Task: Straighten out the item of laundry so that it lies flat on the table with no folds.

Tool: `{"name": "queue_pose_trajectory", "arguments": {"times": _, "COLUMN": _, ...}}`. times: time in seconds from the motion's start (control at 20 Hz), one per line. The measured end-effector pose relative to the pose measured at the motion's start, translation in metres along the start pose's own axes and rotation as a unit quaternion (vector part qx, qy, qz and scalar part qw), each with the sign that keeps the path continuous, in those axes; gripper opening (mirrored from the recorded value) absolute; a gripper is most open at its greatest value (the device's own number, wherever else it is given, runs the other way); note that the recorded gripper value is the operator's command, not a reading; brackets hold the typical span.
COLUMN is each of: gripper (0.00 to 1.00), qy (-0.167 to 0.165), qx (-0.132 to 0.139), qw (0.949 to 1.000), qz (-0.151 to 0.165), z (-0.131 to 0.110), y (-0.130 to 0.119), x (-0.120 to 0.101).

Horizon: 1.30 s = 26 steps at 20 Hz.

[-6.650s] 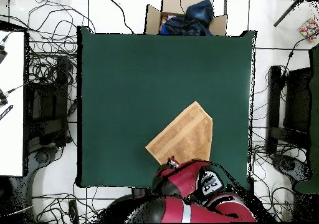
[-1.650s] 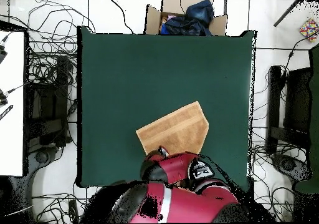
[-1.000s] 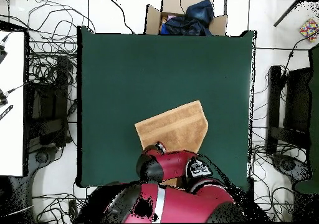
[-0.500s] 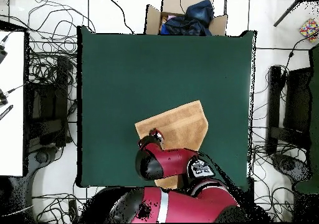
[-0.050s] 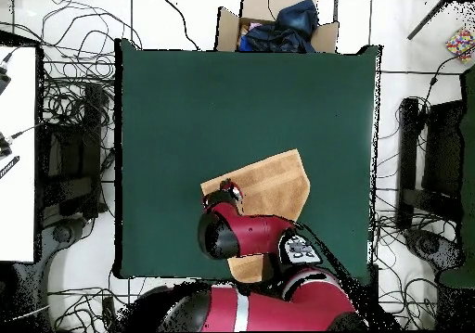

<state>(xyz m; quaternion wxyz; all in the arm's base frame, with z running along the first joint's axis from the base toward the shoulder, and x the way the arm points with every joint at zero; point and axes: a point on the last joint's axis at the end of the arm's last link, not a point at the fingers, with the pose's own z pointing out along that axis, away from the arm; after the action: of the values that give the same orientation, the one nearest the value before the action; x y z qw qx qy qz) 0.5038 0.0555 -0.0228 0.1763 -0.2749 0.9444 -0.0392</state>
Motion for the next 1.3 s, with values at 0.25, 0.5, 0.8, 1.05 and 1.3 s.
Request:
{"name": "queue_pose_trajectory", "arguments": {"times": 0.25, "gripper": 0.0, "qy": 0.02, "qx": -0.005, "qw": 0.9996, "qz": 0.018, "z": 0.005, "y": 0.001, "x": -0.005}}
{"name": "queue_pose_trajectory", "arguments": {"times": 0.5, "gripper": 0.0, "qy": 0.067, "qx": -0.031, "qw": 0.997, "qz": 0.022, "z": 0.004, "y": 0.007, "x": 0.006}}
{"name": "queue_pose_trajectory", "arguments": {"times": 0.8, "gripper": 0.0, "qy": 0.143, "qx": -0.074, "qw": 0.9867, "qz": 0.023, "z": -0.002, "y": 0.018, "x": 0.026}}
{"name": "queue_pose_trajectory", "arguments": {"times": 1.05, "gripper": 0.0, "qy": 0.165, "qx": -0.088, "qw": 0.9821, "qz": 0.023, "z": -0.004, "y": 0.022, "x": 0.032}}
{"name": "queue_pose_trajectory", "arguments": {"times": 1.3, "gripper": 0.0, "qy": 0.18, "qx": -0.09, "qw": 0.9796, "qz": 0.015, "z": 0.006, "y": 0.03, "x": 0.045}}
